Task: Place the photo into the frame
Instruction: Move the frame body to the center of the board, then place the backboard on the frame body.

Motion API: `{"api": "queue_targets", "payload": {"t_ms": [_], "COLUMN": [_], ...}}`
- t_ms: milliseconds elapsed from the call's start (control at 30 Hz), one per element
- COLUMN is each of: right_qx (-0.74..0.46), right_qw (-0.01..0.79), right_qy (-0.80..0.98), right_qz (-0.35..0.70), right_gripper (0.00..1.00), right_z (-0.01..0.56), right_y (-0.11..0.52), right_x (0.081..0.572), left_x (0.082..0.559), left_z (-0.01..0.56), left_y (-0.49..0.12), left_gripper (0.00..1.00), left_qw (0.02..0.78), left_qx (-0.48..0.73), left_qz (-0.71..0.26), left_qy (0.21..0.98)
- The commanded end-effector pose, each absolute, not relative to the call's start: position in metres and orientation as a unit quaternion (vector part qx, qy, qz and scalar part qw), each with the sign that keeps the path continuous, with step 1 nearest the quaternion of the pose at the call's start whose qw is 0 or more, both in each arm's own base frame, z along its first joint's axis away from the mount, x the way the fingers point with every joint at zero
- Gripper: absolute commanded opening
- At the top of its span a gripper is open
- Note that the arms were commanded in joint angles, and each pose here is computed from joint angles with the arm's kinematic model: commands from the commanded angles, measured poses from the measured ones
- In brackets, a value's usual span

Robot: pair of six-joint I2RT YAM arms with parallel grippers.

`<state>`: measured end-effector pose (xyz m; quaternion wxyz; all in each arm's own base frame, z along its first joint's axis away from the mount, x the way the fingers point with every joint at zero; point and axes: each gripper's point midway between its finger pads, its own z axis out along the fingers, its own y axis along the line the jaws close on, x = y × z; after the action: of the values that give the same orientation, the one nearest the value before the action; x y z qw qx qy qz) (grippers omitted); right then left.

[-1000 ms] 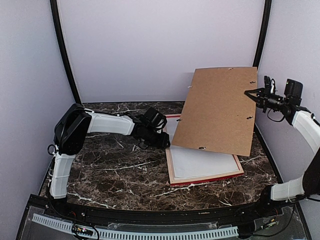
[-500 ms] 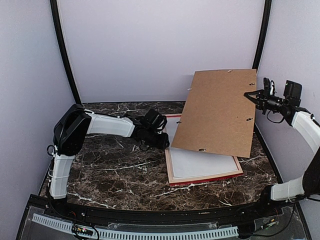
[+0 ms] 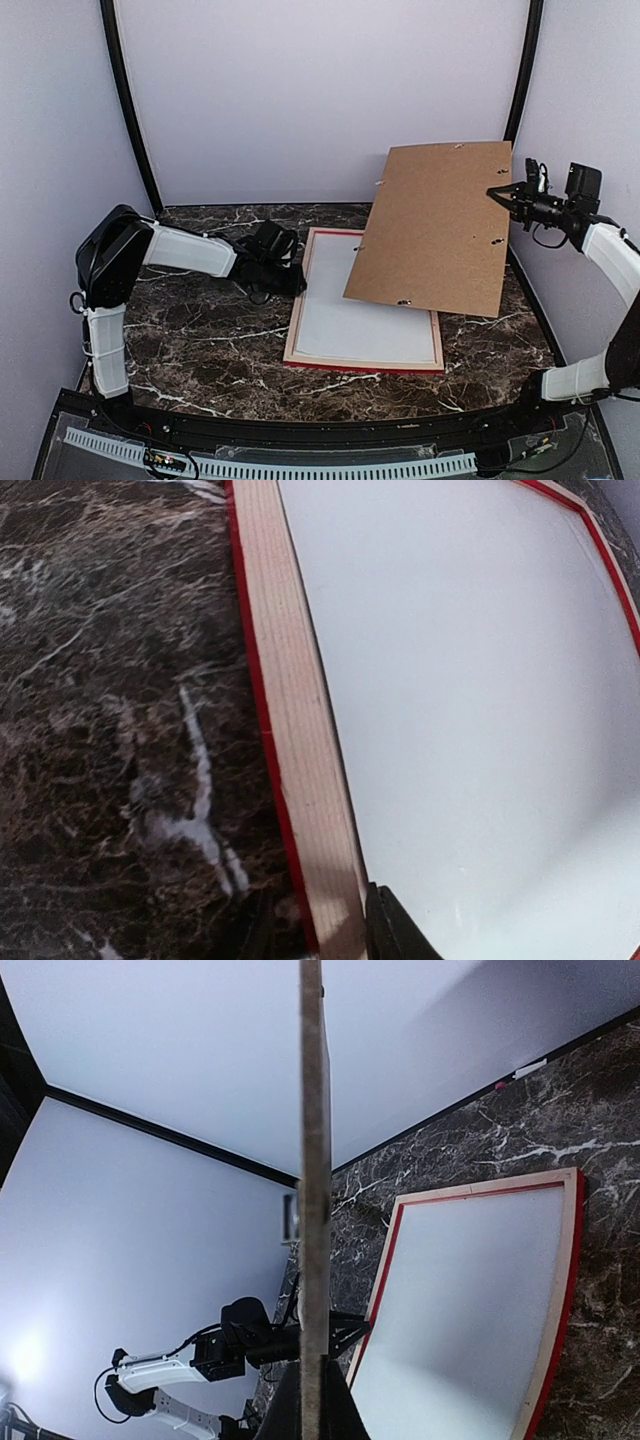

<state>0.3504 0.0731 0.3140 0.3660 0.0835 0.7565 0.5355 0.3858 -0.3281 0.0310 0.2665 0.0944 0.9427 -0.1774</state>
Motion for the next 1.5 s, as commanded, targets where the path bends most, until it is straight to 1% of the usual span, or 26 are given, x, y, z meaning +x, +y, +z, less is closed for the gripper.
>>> {"api": "queue_targets", "payload": {"t_ms": [0, 200, 300, 333, 367, 467, 633, 700, 767, 900, 967, 1167, 1267, 1400, 1467], "right_qx": [0.059, 0.055, 0.050, 0.049, 0.046, 0.039, 0.029, 0.024, 0.017, -0.006, -0.023, -0.059, -0.071, -0.078, -0.078], "right_qw": [0.369, 0.353, 0.346, 0.343, 0.339, 0.326, 0.313, 0.306, 0.298, 0.280, 0.268, 0.243, 0.235, 0.221, 0.216], "right_qy": [0.757, 0.767, 0.770, 0.771, 0.773, 0.777, 0.781, 0.783, 0.786, 0.788, 0.789, 0.782, 0.773, 0.765, 0.762], "right_qz": [0.536, 0.534, 0.534, 0.534, 0.535, 0.537, 0.540, 0.541, 0.542, 0.548, 0.552, 0.571, 0.584, 0.600, 0.605], "right_gripper": [0.00, 0.00, 0.00, 0.00, 0.00, 0.00, 0.00, 0.00, 0.00, 0.00, 0.00, 0.00, 0.00, 0.00, 0.00], "right_z": [0.319, 0.306, 0.301, 0.299, 0.297, 0.290, 0.282, 0.277, 0.273, 0.268, 0.266, 0.259, 0.258, 0.253, 0.251], "right_y": [0.083, 0.091, 0.097, 0.099, 0.102, 0.111, 0.122, 0.127, 0.133, 0.155, 0.171, 0.205, 0.219, 0.234, 0.238], "right_x": [0.350, 0.354, 0.355, 0.355, 0.356, 0.357, 0.360, 0.361, 0.362, 0.359, 0.355, 0.343, 0.336, 0.329, 0.327], "left_x": [0.349, 0.315, 0.304, 0.293, 0.291, 0.275, 0.263, 0.263, 0.266, 0.282, 0.290, 0.307, 0.313, 0.326, 0.332], "left_z": [-0.007, -0.013, -0.008, -0.013, -0.009, -0.010, 0.010, 0.022, 0.038, 0.077, 0.098, 0.155, 0.172, 0.195, 0.201], "left_y": [-0.270, -0.245, -0.244, -0.243, -0.248, -0.249, -0.259, -0.262, -0.263, -0.262, -0.264, -0.282, -0.290, -0.300, -0.304], "left_gripper": [0.32, 0.23, 0.19, 0.19, 0.18, 0.18, 0.19, 0.22, 0.28, 0.48, 0.55, 0.65, 0.67, 0.75, 0.77], "left_qw": [0.200, 0.176, 0.176, 0.160, 0.159, 0.143, 0.146, 0.155, 0.172, 0.230, 0.262, 0.329, 0.341, 0.360, 0.366], "left_qx": [0.080, 0.062, 0.041, 0.039, 0.033, 0.031, 0.042, 0.044, 0.048, 0.064, 0.078, 0.138, 0.163, 0.183, 0.191], "left_qz": [-0.103, -0.110, -0.138, -0.149, -0.169, -0.186, -0.222, -0.237, -0.247, -0.243, -0.245, -0.278, -0.295, -0.313, -0.316], "left_qy": [0.971, 0.976, 0.974, 0.975, 0.972, 0.971, 0.963, 0.958, 0.952, 0.940, 0.930, 0.892, 0.878, 0.859, 0.854]}}
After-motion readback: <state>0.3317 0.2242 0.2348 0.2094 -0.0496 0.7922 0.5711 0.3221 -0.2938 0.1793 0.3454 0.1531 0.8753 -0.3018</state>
